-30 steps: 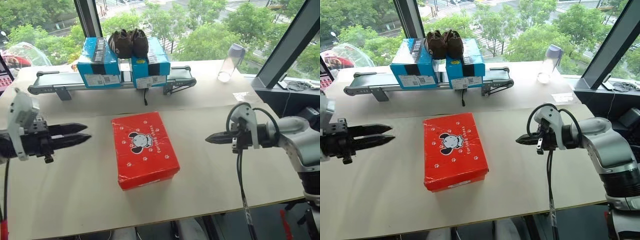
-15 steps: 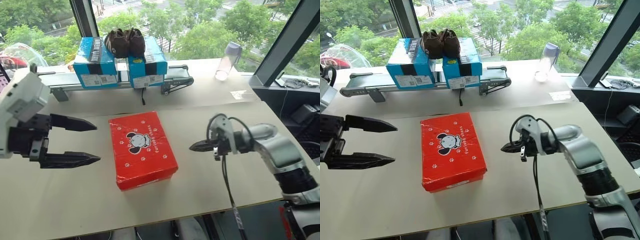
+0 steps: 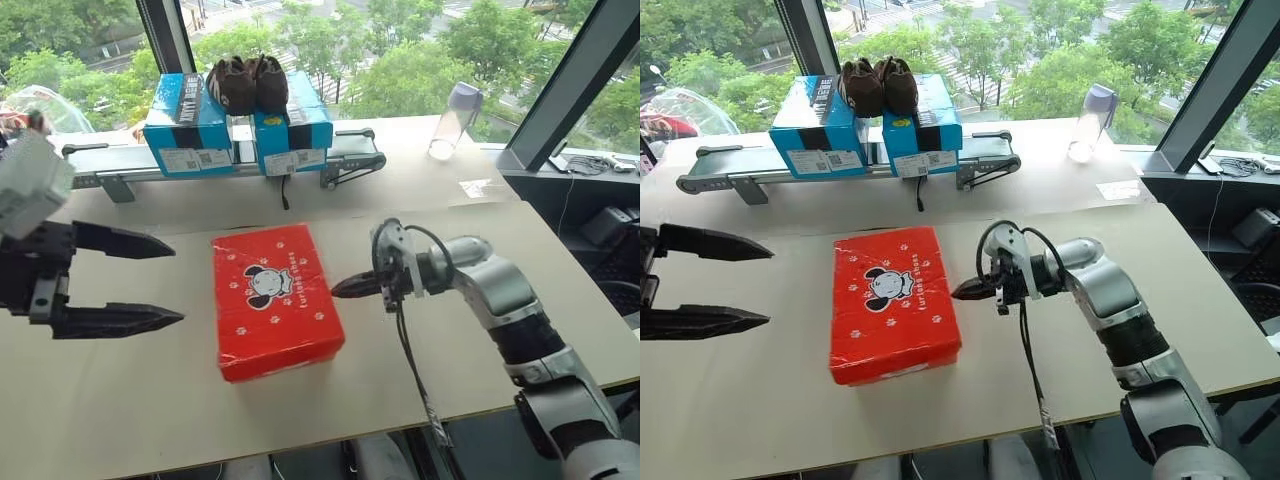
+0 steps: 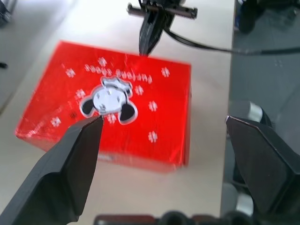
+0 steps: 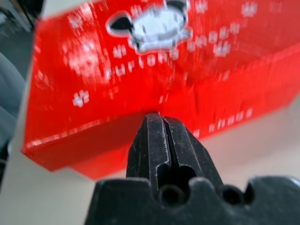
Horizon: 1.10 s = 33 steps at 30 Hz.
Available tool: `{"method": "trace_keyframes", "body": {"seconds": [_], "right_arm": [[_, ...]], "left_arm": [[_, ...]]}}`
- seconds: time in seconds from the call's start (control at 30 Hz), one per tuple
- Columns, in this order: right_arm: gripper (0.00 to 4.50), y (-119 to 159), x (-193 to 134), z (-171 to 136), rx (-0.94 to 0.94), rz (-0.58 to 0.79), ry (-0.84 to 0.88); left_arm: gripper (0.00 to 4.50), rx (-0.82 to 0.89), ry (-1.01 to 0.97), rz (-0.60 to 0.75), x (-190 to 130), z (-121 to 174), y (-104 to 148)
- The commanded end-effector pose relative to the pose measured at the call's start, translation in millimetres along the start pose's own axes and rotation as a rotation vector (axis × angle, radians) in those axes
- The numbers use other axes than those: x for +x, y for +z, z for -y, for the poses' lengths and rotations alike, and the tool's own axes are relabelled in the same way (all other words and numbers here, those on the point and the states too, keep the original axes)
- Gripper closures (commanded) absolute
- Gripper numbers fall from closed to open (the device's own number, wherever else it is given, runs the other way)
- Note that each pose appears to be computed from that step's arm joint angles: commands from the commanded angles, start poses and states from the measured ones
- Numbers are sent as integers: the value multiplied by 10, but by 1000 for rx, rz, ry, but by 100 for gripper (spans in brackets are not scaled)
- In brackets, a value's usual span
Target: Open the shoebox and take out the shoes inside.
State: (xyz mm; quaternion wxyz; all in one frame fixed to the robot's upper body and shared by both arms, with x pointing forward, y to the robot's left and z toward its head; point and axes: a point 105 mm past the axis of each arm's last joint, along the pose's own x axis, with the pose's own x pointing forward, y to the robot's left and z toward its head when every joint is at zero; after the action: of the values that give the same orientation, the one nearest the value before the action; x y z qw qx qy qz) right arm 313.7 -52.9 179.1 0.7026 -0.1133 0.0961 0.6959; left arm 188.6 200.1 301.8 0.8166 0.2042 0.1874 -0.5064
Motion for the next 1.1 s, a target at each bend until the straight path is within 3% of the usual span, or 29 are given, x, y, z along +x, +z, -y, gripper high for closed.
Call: {"method": "trace_keyframes", "body": {"seconds": [0.03, 0.23, 0.3, 0.4, 0.53, 0.73, 1.1], "right_arm": [[450, 312, -43, 4, -39, 95, 26], [450, 595, -17, 101, -50, 156, 25], [450, 352, -62, 255, -98, 19, -54], [450, -201, -251, 558, -225, -305, -213], [450, -534, -157, 567, -267, -420, -157], [450, -584, 202, 400, -261, -337, -37], [450, 140, 363, 273, -218, -57, -1]], "left_arm": [[4, 29, 41, 13, -53, 22, 63], [4, 14, 77, 1, -70, 40, 13], [4, 6, 77, 3, -71, 70, 6], [4, -6, 86, -2, -77, 88, -23], [4, -11, 88, -18, -66, 77, -57], [4, -5, 89, -20, -59, 53, -61], [4, -2, 126, -10, -100, 23, -38]]}}
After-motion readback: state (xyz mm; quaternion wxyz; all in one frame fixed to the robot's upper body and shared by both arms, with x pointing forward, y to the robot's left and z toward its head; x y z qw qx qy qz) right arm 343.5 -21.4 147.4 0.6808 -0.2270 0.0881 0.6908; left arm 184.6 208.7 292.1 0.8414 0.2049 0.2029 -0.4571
